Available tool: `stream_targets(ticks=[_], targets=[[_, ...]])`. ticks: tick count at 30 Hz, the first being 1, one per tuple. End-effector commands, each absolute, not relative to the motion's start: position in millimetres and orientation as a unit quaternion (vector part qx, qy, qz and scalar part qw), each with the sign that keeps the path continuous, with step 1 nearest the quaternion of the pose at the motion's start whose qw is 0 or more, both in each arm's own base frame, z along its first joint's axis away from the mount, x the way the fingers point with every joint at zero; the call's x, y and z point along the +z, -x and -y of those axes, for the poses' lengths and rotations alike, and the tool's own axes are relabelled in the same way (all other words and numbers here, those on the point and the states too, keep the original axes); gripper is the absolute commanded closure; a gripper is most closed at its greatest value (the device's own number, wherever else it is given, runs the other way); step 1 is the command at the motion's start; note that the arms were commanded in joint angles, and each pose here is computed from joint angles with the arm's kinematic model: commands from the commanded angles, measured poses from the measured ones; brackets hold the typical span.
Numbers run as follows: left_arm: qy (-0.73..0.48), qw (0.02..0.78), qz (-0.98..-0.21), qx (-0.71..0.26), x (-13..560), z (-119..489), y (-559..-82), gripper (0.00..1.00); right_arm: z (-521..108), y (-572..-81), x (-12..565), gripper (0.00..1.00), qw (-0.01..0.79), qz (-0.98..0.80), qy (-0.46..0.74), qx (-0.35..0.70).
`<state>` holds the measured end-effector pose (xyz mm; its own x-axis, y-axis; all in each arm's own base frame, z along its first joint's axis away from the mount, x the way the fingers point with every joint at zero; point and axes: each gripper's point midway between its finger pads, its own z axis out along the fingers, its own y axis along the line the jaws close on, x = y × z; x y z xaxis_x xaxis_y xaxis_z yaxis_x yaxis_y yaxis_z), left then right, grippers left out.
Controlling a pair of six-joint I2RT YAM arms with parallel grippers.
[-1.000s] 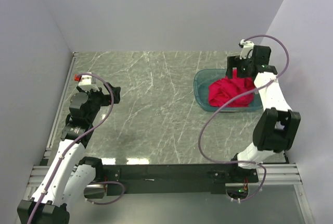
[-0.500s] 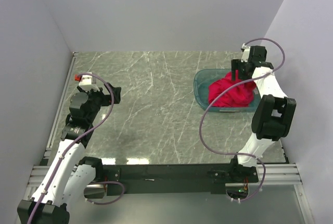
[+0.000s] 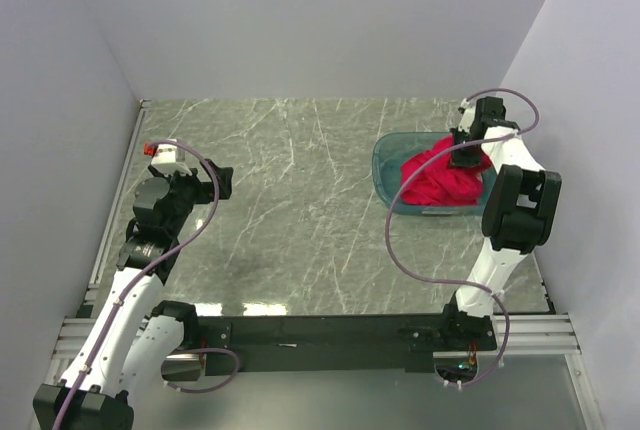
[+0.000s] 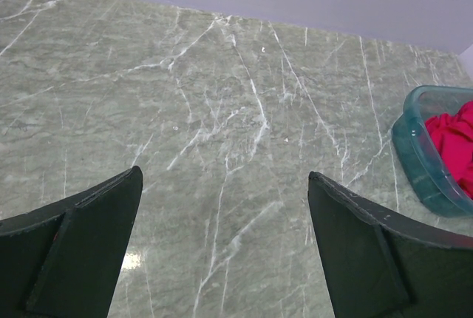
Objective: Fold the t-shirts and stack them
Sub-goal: Grab the tshirt from the pile, then move the tshirt to the center of the board
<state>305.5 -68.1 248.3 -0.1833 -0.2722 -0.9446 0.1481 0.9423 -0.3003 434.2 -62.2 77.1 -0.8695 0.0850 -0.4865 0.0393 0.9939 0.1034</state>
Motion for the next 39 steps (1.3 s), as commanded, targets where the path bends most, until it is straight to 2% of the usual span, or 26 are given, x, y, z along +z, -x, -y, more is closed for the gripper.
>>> stream_targets(ticks=[1, 2, 5, 9, 10, 12, 14, 16, 18, 23, 25, 32, 39], targets=[[0.028, 0.661, -0.729, -0.172, 272, 72, -306, 0.01, 39, -437, 135, 1.00, 0.319, -0.942, 0.000, 0.098], [0.027, 0.662, -0.729, -0.173, 272, 72, -305, 0.01, 27, -438, 154, 1.00, 0.347, -0.932, 0.028, 0.100], [0.024, 0.663, -0.727, -0.176, 273, 74, -304, 0.01, -11, -417, 264, 1.00, 0.464, -0.875, 0.108, 0.086], [0.022, 0.661, -0.729, -0.177, 273, 74, -305, 0.01, -42, -393, 386, 1.00, 0.566, -0.808, 0.147, 0.073], [0.022, 0.662, -0.728, -0.176, 273, 74, -305, 0.00, -44, -382, 437, 1.00, 0.605, -0.779, 0.146, 0.072], [0.023, 0.662, -0.728, -0.176, 273, 74, -305, 0.00, -53, -363, 489, 1.00, 0.654, -0.733, 0.164, 0.085], [0.021, 0.663, -0.728, -0.177, 272, 75, -304, 0.01, -72, -353, 514, 1.00, 0.681, -0.700, 0.181, 0.114], [0.019, 0.662, -0.728, -0.179, 270, 76, -304, 0.01, -102, -328, 546, 1.00, 0.693, -0.657, 0.228, 0.187], [0.010, 0.662, -0.727, -0.183, 270, 79, -303, 0.01, -132, -304, 562, 1.00, 0.684, -0.619, 0.291, 0.254], [0.002, 0.658, -0.731, -0.181, 266, 81, -306, 0.01, -180, -265, 593, 1.00, 0.676, -0.552, 0.359, 0.329], [0.003, 0.661, -0.729, -0.177, 267, 80, -305, 0.01, -188, -266, 596, 1.00, 0.673, -0.550, 0.356, 0.344], [0.012, 0.676, -0.718, -0.166, 272, 73, -300, 0.00, -220, -307, 548, 1.00, 0.637, -0.603, 0.350, 0.330], [0.008, 0.682, -0.712, -0.166, 276, 74, -297, 0.01, -243, -311, 510, 1.00, 0.609, -0.623, 0.385, 0.305]])
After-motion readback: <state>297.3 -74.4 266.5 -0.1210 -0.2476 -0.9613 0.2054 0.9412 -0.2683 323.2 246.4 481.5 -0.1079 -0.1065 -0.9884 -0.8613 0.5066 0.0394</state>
